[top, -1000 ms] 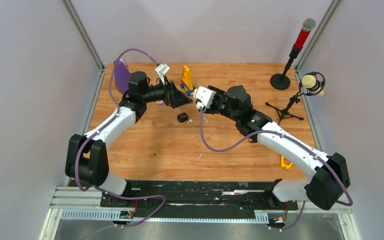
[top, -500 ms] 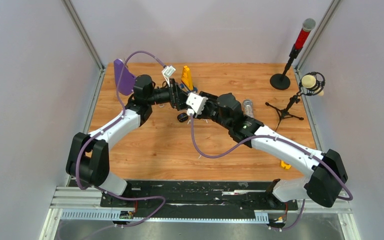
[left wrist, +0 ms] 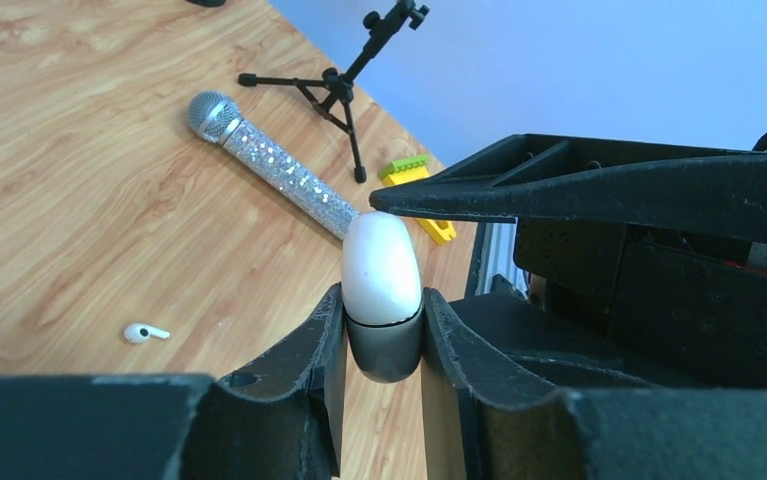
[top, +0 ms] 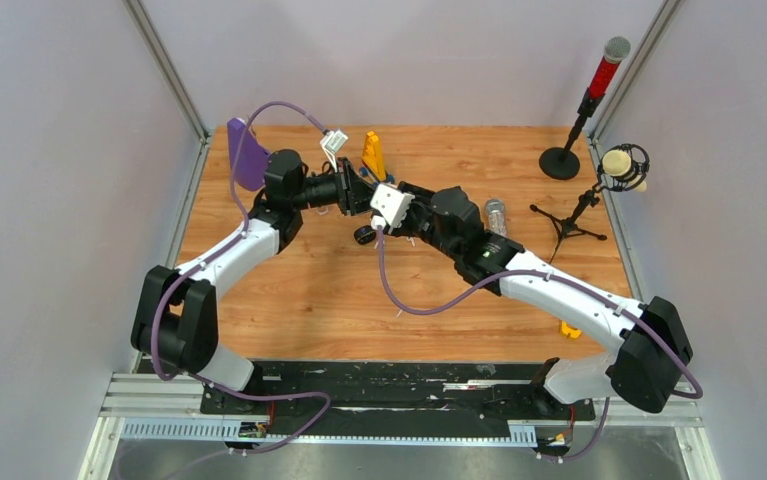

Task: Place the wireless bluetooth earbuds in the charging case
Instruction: Pick up the charging case at the center of the board.

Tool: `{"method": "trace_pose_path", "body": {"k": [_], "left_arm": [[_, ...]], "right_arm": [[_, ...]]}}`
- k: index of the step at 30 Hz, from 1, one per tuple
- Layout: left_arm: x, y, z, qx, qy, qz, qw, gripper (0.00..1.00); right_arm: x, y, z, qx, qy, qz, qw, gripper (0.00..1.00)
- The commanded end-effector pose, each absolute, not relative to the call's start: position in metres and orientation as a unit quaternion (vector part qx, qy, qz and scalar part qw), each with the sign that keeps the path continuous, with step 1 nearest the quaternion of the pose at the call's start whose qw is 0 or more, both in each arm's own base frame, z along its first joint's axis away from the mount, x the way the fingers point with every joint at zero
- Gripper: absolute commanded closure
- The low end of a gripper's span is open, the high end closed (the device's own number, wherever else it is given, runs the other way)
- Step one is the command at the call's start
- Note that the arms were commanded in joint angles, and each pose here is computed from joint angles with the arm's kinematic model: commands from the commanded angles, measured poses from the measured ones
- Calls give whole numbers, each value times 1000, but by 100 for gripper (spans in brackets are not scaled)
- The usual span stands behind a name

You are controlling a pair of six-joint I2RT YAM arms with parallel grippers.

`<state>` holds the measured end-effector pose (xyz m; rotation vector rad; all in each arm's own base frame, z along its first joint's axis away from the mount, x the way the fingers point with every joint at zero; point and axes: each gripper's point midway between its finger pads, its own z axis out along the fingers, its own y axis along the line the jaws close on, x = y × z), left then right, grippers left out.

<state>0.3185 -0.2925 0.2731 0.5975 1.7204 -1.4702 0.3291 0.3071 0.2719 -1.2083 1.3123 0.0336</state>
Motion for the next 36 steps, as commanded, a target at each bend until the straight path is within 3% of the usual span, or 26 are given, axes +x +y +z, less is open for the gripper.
{"method": "trace_pose_path", "body": {"k": [1,7,11,17,26,36], "left_arm": [[301,-292,298,269,644,-586,411,76],[290,-289,298,319,631,-568,421,77],[274,-285,299,364,614,-558,424,77],[245,-280,304,421,575,-570,408,78],[223,-282,284,486,570,-531,395,78],[219,-283,276,510,572,-499,404,80]], "right_arm": [[331,312,297,-500,565,26,656,52],[293,315,308,-545,557,126,613,31],[254,302,321,-586,531,247,560,29],[222,273,319,-630,475,312,528,27],[217,284,313,-599,514,424,444,33],[230,296,288,-563,566,462,387,43]]}}
